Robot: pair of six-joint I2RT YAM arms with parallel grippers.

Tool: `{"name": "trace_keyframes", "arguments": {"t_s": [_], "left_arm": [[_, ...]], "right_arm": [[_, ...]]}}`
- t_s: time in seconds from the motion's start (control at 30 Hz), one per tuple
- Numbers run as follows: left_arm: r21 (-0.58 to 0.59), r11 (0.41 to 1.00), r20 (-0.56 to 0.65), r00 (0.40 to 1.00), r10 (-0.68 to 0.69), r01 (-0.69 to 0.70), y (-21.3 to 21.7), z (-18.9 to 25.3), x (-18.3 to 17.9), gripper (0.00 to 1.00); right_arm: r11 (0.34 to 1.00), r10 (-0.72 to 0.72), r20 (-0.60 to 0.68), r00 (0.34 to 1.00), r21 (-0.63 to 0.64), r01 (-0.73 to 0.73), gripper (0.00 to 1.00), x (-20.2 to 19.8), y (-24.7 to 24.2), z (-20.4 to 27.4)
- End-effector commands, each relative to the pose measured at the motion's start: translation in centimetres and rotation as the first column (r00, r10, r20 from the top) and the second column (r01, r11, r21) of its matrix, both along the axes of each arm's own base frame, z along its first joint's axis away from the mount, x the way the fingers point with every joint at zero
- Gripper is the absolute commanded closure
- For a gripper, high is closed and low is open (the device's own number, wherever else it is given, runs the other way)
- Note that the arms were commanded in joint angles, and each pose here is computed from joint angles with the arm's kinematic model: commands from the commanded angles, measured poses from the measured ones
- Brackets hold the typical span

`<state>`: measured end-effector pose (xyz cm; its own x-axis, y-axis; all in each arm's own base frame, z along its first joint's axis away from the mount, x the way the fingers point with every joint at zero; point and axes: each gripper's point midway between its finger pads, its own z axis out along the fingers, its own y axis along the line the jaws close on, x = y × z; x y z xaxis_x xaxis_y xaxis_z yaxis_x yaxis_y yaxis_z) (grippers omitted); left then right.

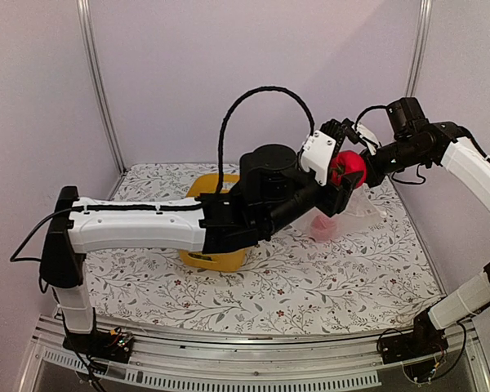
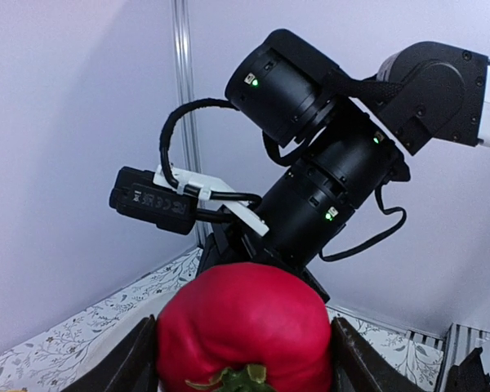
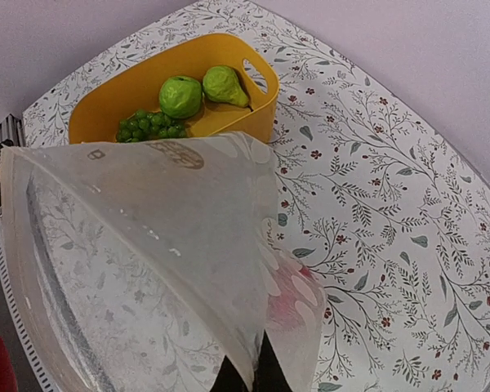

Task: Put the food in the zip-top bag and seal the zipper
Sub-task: Place the fake vegetable in the zipper food storage bag, then pass from the right arm to the left

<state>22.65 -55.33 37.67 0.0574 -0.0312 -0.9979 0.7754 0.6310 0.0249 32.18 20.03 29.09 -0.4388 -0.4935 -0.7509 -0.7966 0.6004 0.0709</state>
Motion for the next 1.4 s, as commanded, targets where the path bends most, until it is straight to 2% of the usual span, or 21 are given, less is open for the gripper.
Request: {"name": "trace_keyframes", "arguments": {"t_s": [0.0, 0.37, 0.4, 0.53, 0.63, 0.8, 0.87, 1.0, 1.13, 1.37], "left_arm": [[0.024, 0.996, 0.044, 0.996, 0.082, -0.083, -1.2, -0.8, 1.2, 0.47], [0.157, 0.951, 0.047, 0.964, 0.263, -0.267, 0.3, -6.6, 4.8, 0.46], [0.164, 0.941, 0.045, 0.955, 0.293, -0.296, 0.7, -6.9, 5.5, 0.42], [0.177, 0.885, 0.047, 0.902, 0.43, -0.431, 2.3, -6.5, 8.0, 0.09], [0.16, 0.908, 0.074, 0.922, 0.381, -0.388, 1.7, -4.5, 7.3, 0.01], [0.063, 0.96, 0.06, 0.961, 0.27, -0.274, 2.2, -0.2, 3.4, 0.0], [0.028, 0.965, 0.001, 0.965, 0.261, -0.261, 3.4, -0.3, 2.5, 0.0], [0.061, 0.96, -0.152, 0.948, 0.28, -0.274, 5.4, -3.8, 2.4, 0.05], [0.16, 0.956, -0.276, 0.919, 0.281, -0.244, 5.9, -7.4, 2.1, 0.09], [0.181, 0.956, -0.458, 0.84, 0.289, -0.23, 4.7, -11.8, 3.2, 0.18]], "right_arm": [[1.0, -0.018, -0.022, 1.0, 0.005, 0.018, 1.0, -0.2, 0.0, 0.1], [0.997, -0.07, -0.029, 0.997, -0.024, 0.069, 1.0, 0.3, -0.7, -0.4], [0.997, -0.071, -0.029, 0.997, -0.025, 0.071, 1.0, 0.3, -0.7, -0.4], [0.997, -0.074, -0.031, 0.997, -0.026, 0.073, 1.0, 0.5, -0.6, -0.4], [0.997, -0.076, -0.045, 0.996, -0.031, 0.074, 1.0, 0.9, -0.5, -0.9], [0.994, -0.098, -0.06, 0.993, -0.052, 0.095, 1.0, 1.8, -0.6, -1.8], [0.994, -0.098, -0.065, 0.993, -0.058, 0.094, 1.0, 2.0, -0.5, -2.2], [0.996, -0.077, -0.076, 0.994, -0.054, 0.073, 1.0, 2.0, -0.2, -2.7], [0.998, -0.055, -0.09, 0.994, -0.031, 0.052, 0.99, 1.7, 0.2, -2.8], [0.997, -0.054, -0.095, 0.994, -0.059, 0.049, 0.98, 2.2, 0.2, -4.3]]}}
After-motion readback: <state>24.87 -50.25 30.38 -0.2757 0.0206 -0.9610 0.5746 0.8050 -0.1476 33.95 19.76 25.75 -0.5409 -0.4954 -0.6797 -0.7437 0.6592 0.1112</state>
